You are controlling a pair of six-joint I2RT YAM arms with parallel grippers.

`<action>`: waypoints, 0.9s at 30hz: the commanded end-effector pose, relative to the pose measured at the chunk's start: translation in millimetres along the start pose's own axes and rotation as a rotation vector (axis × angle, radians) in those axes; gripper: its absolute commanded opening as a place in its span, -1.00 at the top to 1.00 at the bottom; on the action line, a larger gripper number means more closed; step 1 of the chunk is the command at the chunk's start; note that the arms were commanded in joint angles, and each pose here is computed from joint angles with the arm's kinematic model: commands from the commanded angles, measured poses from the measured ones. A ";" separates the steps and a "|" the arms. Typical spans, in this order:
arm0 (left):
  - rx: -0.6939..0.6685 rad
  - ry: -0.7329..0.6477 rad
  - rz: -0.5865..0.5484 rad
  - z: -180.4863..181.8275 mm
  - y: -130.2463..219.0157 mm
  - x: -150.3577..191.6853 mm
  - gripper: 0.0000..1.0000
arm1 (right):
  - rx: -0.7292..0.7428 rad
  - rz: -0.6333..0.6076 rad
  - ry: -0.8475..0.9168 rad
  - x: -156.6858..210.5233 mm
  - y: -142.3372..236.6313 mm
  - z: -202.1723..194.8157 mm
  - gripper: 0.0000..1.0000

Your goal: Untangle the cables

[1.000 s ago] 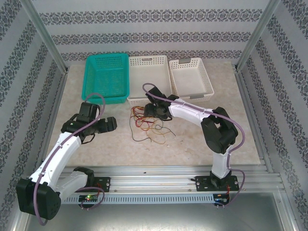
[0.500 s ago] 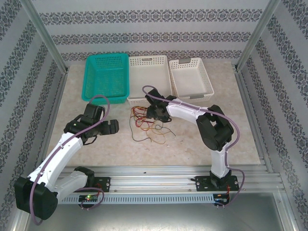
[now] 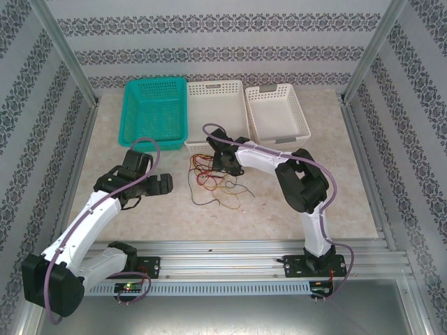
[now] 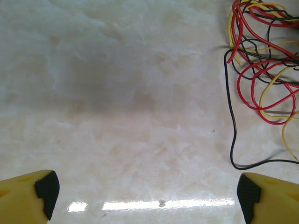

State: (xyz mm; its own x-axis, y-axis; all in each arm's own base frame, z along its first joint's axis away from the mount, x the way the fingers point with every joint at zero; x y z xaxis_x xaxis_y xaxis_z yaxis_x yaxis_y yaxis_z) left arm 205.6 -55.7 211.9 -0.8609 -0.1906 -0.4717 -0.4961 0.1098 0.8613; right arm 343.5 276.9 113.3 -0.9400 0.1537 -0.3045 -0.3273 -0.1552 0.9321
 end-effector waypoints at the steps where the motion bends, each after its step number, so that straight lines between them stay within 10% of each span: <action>1: -0.001 -0.021 0.004 -2.1 7.3 -0.9 -0.97 | 0.034 -0.010 -0.019 -1.5 -6.6 -8.9 0.16; 16: 0.001 -0.029 0.007 -4.5 7.7 0.7 -0.98 | -0.036 -0.051 0.068 5.0 5.2 -14.8 0.98; 27: 0.219 0.165 0.009 -22.4 10.9 19.0 -0.94 | -0.188 -0.097 0.208 17.0 54.8 -19.4 1.00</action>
State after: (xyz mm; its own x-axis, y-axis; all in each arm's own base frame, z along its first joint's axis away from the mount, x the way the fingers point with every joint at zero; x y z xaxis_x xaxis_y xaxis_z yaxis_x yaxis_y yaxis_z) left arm 194.0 -69.7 219.4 -0.8497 -0.2589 -0.4593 -0.5157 0.2272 0.8261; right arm 311.9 252.5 140.6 -0.9162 0.0267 -0.3998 -0.3918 -0.2692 0.8798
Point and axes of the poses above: each hand's point on the last joint's axis, 136 mm out from that joint toward the fingers, its own y axis back along the fingers, its own z axis along the line the jaws close on, x = y × z, the point moved 9 cm from there along y, back along the fingers, and after that the axes turned 2 degrees about y, right-handed, at the moved point
